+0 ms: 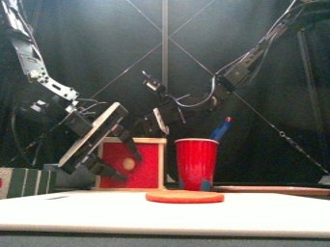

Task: Get the cutter from the drawer then cut the dough then place the extra dough in the bowl
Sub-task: Open the drawer

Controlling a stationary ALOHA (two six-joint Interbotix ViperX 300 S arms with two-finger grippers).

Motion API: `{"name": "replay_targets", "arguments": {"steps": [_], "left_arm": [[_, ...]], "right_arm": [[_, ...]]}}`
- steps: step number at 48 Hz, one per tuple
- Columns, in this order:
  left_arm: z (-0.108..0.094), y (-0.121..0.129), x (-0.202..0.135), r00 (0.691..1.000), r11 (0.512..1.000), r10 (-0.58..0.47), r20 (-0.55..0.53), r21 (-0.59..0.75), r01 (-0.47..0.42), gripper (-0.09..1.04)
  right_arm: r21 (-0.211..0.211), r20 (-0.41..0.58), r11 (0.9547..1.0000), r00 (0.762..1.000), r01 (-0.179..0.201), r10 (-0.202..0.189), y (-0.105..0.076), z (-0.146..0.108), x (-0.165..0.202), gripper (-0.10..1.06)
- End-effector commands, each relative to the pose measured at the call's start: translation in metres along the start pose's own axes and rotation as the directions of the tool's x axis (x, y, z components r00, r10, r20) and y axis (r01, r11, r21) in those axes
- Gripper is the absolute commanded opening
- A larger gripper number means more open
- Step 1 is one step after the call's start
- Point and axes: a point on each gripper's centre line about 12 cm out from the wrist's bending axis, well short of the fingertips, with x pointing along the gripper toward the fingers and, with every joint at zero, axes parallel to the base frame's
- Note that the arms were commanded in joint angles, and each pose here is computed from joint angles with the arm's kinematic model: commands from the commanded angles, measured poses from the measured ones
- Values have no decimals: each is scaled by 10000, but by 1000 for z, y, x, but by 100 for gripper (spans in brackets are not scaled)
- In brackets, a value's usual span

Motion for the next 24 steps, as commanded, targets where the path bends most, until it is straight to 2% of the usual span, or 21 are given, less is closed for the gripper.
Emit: {"name": "replay_targets", "arguments": {"steps": [1,13,24], "left_arm": [[3,-6,-2,9998,9997,-200,67,-108,201,75],[0,-7,-4,9997,9997,-225,-88,-58,224,67],[-16,-16,-19,9941,9991,-428,-996,-51,425,66]], "right_arm": [[-11,149,10000,9999,36,-36,-1,8,-1,1],[31,149,10000,9999,55,-55,-2,8,-1,1],[54,224,9999,9997,135,-136,-6,11,0,1]]}}
